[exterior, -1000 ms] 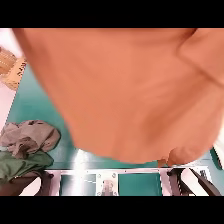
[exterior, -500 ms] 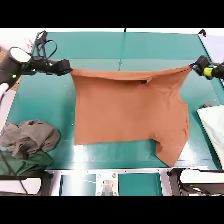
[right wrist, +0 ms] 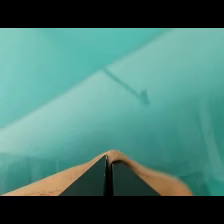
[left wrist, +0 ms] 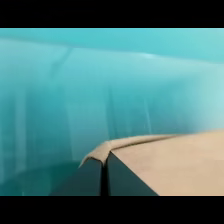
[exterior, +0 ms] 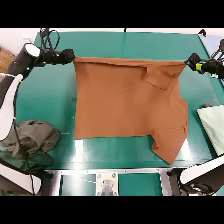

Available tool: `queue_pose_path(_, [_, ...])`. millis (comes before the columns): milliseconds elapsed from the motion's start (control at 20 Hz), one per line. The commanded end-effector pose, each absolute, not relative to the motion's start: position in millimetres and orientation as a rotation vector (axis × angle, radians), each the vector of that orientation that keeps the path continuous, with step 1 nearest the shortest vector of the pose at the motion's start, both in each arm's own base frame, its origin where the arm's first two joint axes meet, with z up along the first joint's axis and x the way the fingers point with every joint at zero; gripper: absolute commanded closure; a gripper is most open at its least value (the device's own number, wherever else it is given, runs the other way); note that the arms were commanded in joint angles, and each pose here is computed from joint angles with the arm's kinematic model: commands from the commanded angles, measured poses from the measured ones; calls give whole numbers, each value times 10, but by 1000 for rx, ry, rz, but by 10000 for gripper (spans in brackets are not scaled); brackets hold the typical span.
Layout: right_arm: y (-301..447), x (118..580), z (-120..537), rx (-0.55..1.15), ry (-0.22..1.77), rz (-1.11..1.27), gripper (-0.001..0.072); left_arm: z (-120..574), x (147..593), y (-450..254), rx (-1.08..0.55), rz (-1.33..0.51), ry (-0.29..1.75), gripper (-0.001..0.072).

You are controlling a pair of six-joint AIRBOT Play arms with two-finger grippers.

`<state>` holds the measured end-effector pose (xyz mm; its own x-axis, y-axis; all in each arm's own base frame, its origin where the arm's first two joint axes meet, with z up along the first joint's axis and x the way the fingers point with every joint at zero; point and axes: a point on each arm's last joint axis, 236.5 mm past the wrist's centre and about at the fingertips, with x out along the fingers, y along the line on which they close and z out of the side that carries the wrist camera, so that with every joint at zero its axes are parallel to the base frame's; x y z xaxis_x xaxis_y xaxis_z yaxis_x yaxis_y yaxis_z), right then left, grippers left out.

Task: Fold the shirts.

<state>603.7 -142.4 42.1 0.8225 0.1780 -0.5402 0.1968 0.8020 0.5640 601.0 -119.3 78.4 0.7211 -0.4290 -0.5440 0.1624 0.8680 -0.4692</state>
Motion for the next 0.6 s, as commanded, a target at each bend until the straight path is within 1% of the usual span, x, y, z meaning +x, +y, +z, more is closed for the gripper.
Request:
queue_pose_path(0, [-1498, 6236, 635, 616, 531, -30, 694, 985, 6205, -1099, -413, -301, 596, 684])
queue_pose_path(150, [-1401, 6264, 660, 581, 534, -8, 694, 862, 6161, -1118, -392, -311, 639, 684])
queue_pose_path(250, [-1373, 6166, 519, 517, 606, 10, 694, 551, 6026, -1123, -335, -319, 753, 684])
queue_pose_path(350, [-1419, 5871, 203, 451, 779, 13, 696, 172, 5830, -1105, -299, -315, 901, 684])
queue_pose_path(450, [-1560, 5495, -128, 416, 965, -50, 697, -152, 5593, -1145, -285, -337, 1046, 684])
queue_pose_path(550, [-1694, 5146, -407, 365, 1098, -104, 697, -406, 5405, -1174, -296, -347, 1146, 684])
